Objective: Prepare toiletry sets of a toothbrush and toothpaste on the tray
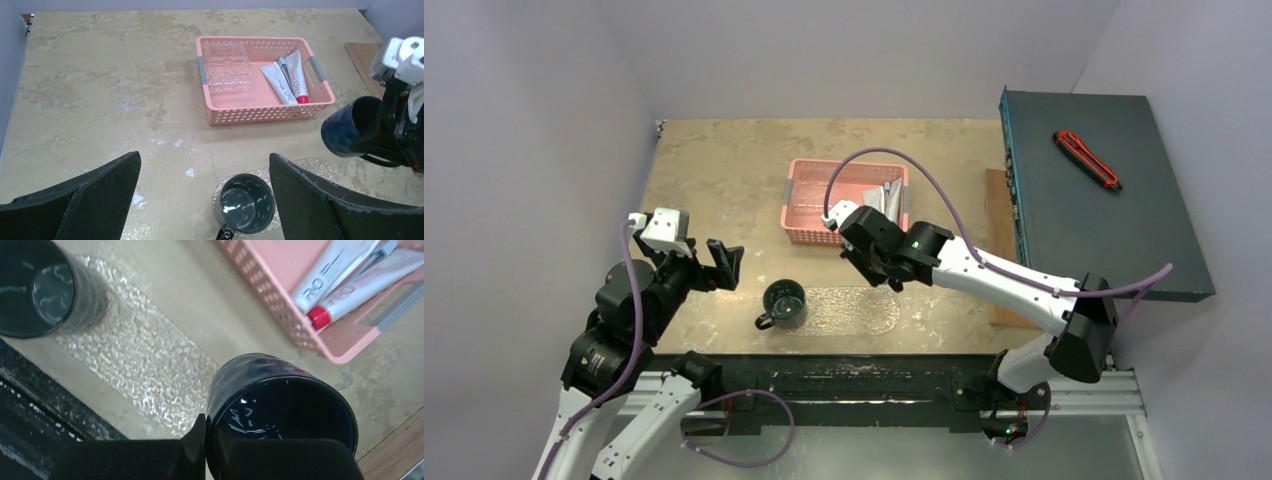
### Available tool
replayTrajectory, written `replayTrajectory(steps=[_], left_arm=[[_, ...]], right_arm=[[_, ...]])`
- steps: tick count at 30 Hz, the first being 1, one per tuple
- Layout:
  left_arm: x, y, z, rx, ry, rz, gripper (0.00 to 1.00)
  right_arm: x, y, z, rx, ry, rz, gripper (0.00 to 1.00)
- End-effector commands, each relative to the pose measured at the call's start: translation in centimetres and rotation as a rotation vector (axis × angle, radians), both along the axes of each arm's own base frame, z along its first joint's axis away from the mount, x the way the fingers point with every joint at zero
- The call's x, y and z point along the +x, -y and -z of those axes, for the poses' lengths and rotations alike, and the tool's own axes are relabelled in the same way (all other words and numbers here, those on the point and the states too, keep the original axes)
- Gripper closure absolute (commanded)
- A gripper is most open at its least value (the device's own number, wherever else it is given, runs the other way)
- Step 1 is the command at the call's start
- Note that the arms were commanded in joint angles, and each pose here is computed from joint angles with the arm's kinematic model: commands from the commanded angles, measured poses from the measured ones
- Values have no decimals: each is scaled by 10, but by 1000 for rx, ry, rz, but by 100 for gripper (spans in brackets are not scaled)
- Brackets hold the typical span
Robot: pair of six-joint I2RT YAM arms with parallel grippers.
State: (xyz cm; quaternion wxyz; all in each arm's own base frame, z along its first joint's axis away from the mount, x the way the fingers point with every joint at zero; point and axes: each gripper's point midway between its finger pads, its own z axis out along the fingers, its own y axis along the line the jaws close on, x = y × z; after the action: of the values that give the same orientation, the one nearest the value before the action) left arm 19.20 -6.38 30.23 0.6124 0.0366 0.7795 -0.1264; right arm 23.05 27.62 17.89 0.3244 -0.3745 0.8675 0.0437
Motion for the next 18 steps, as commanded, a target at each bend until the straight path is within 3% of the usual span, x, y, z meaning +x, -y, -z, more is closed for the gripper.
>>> replayTrajectory(steps=[1,18], left_arm=[[-1,0,-16,-34,48,1,0],[-1,1,-17,-33,46,6,0]], right_arm=[[-19,0,3,80,-30,29,100],[-41,-8,52,148,-142,50,100]])
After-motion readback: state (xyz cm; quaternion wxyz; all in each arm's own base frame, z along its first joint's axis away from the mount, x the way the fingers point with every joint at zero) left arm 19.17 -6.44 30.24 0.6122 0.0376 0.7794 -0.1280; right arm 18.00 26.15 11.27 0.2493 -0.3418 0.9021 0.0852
